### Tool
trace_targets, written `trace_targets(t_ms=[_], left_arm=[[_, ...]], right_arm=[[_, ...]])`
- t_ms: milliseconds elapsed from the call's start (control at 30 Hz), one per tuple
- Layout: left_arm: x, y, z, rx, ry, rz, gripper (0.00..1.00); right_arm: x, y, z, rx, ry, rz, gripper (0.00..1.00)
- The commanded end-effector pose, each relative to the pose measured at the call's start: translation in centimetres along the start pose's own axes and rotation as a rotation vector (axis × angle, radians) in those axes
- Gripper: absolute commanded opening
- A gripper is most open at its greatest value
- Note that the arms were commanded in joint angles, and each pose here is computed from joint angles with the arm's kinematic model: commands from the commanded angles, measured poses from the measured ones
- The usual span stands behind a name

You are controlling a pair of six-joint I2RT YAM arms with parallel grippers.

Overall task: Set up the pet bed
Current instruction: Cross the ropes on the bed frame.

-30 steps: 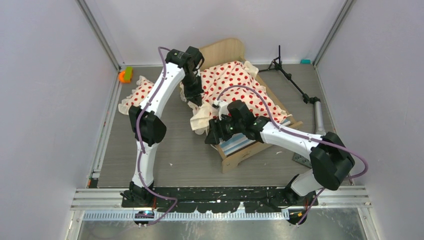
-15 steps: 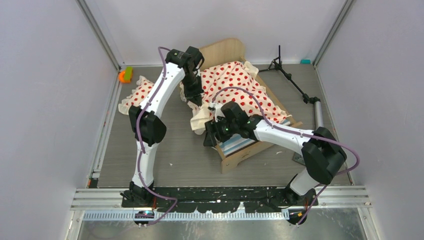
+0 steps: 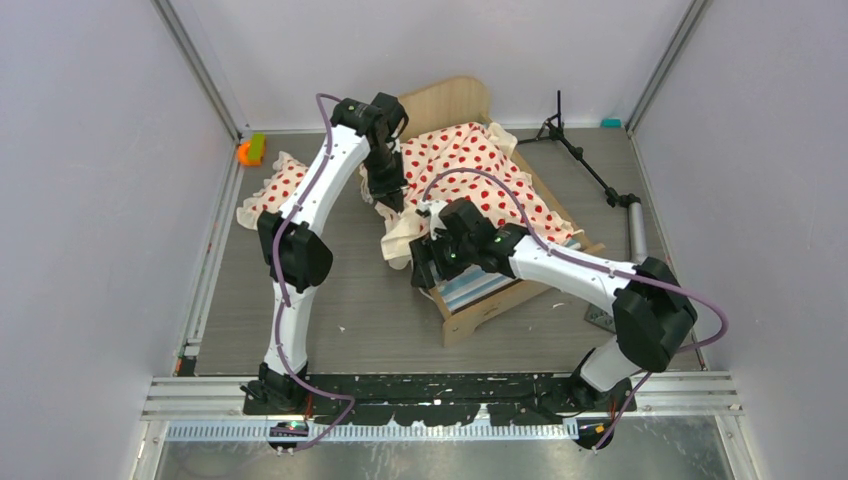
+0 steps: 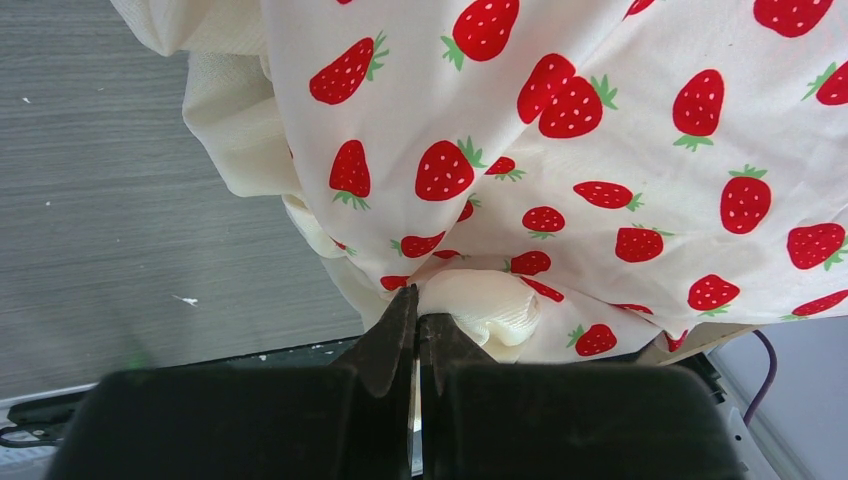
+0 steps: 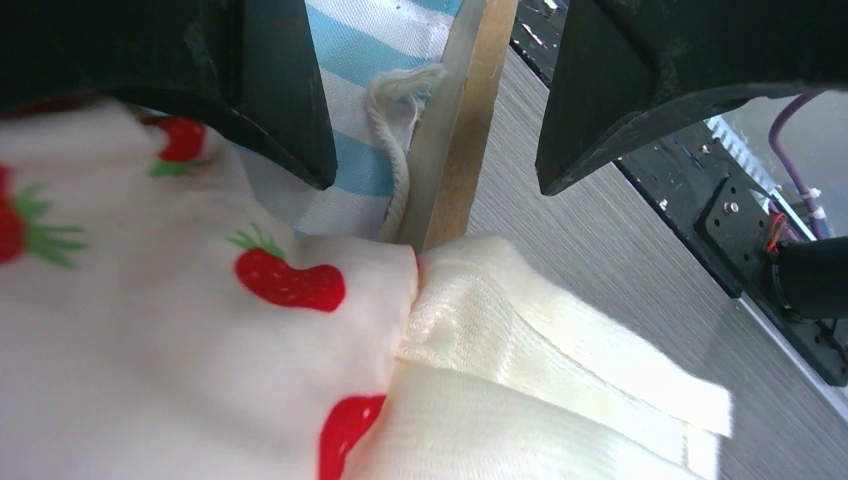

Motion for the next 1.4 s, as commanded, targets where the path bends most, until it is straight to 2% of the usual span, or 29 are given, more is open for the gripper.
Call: trace_targets(t_ms=[0,400,933,1367], left_arm=[[1.3,-1.9,1.2,0.008,0.044,0.073,0.00],[1.4,-2.3,1.3,0.012,0.045,0.070,0.00],[2.0,-2.1,1.8,0.029,0.075,0.037,0.00],[1.8,-2.1,1.6,0.038,0.066,0.042,0.00]], right_arm=[[3.3,4.0,1.9,0.039,0.037,-0.130,0.78],[4.6,5.7,4.1,-0.024,0.220,-0.171,0.76],[4.0,3.0,2.6,-0.059,0.183,-0.105,0.74],[3.0,1.8,3.7,-0.059,0.224,-0.067,0.74]])
Point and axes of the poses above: each gripper's point midway between its finger pads, its own x axis back along the fingers, its own z axis along the line the jaws close on, y = z × x, the point moved 3 cm from there along x, back along the fingers, and after that the axes turned 8 degrees about -x, right-handed, at the moved point
